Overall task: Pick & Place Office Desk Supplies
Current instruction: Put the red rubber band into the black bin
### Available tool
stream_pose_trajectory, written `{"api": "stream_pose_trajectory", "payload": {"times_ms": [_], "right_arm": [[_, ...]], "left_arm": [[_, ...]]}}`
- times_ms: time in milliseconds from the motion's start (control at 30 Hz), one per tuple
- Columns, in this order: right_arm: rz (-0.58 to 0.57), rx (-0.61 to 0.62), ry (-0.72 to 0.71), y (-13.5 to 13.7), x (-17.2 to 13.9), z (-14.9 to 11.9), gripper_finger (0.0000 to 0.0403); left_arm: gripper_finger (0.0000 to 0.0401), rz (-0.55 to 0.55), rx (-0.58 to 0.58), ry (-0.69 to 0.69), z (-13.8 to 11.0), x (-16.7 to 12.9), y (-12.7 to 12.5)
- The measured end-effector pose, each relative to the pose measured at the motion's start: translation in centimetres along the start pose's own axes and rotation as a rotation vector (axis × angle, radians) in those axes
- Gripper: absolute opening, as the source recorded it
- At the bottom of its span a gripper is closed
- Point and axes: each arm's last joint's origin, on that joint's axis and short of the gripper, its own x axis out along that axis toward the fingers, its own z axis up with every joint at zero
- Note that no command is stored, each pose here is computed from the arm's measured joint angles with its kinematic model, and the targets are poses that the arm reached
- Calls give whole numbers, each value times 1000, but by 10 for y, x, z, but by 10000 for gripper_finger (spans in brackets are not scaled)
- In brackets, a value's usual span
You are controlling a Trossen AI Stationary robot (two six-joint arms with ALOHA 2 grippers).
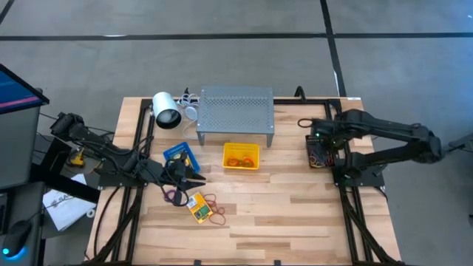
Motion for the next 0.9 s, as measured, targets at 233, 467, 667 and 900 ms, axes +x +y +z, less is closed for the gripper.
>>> {"api": "stream_pose_trajectory", "payload": {"times_ms": [233, 467, 667, 900], "right_arm": [[25, 13, 42, -7, 8, 6, 76], [32, 56, 33, -13, 10, 12, 190], [138, 80, -72, -2, 8, 21, 217], [542, -108, -407, 63, -12, 42, 167]], "left_arm": [[76, 0, 0, 0, 0, 0, 0], [76, 0, 1, 0, 0, 0, 0], [76, 2, 4, 7, -1, 0, 0], [76, 27, -47, 7, 0, 2, 5]]}}
